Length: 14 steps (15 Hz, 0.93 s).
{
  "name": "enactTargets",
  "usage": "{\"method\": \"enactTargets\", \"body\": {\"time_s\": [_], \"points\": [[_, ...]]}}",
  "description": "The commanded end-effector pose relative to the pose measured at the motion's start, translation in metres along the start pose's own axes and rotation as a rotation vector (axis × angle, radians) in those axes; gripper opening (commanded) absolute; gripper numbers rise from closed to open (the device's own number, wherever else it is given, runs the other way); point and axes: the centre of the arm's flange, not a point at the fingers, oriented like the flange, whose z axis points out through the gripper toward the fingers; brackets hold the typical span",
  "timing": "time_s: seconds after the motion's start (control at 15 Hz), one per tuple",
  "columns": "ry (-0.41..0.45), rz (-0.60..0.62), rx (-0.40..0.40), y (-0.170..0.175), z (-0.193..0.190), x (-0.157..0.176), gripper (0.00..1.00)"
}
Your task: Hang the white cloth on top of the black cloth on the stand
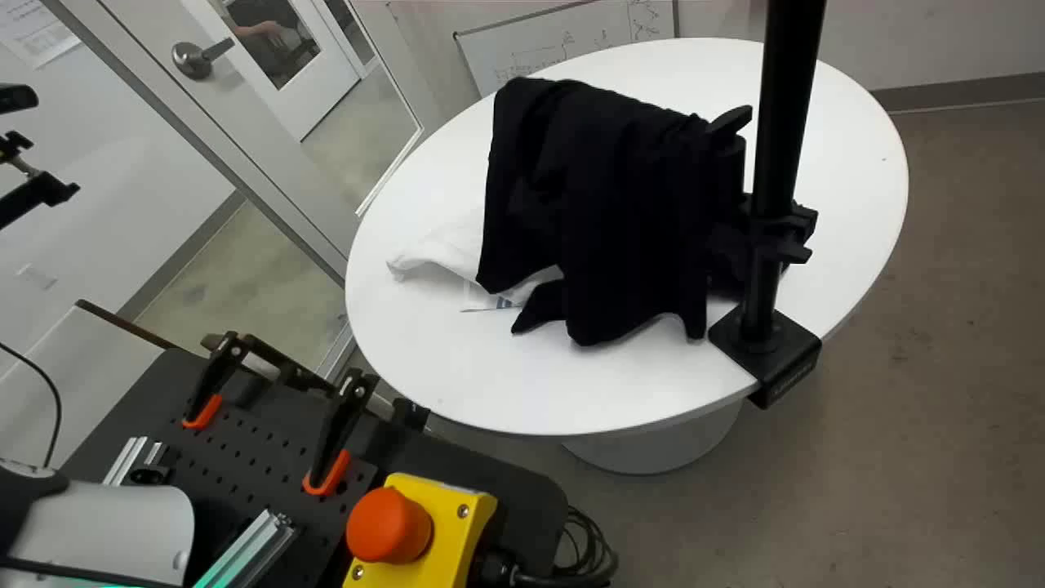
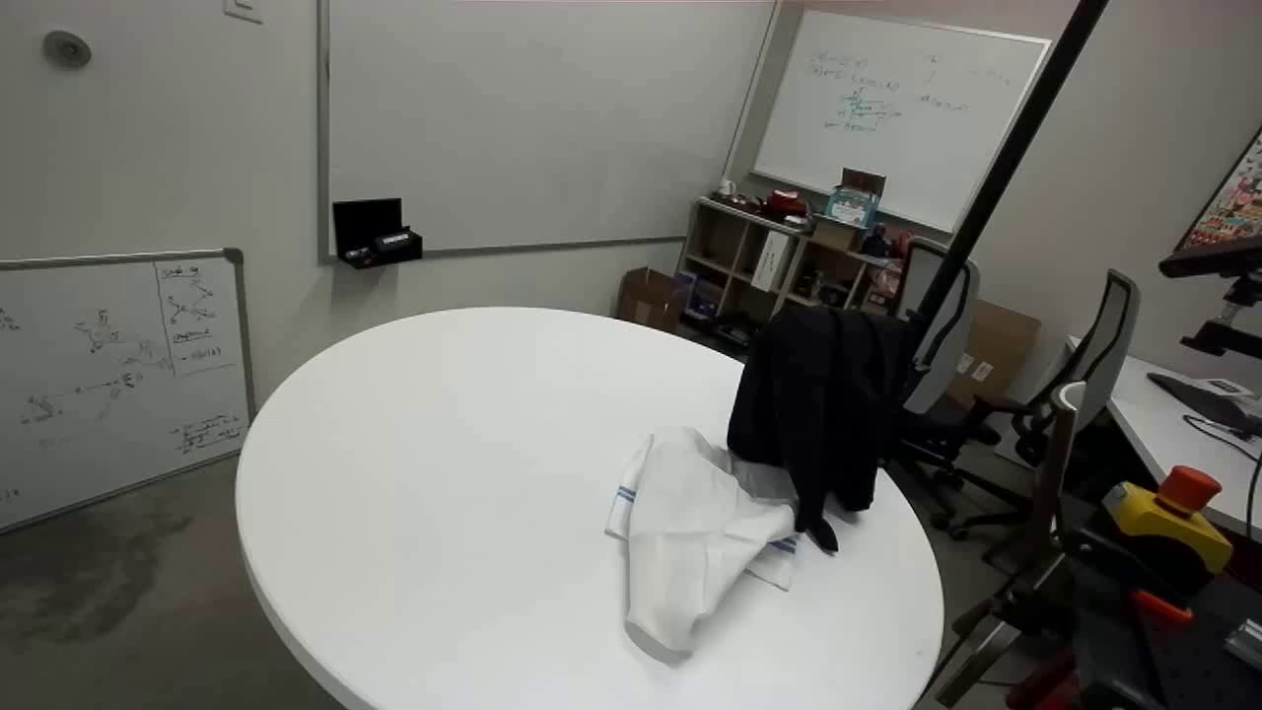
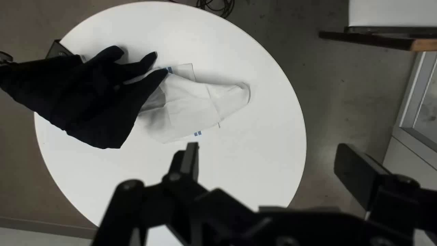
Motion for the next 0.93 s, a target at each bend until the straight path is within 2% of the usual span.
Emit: {"method": "enactTargets", "body": {"time_s": [0.0, 0.27, 0.53, 0.87], "points": [[0.0, 0.0, 0.0, 0.0, 0.0, 0.0, 1.0], [-0.064, 0.024, -0.024, -0.007, 0.03, 0.019, 1.0], [-0.131, 0.06, -0.059, -0.01, 0.083, 0.042, 1.0], [-0.162, 0.103, -0.06, -0.019, 0.146, 0.069, 1.0]]}}
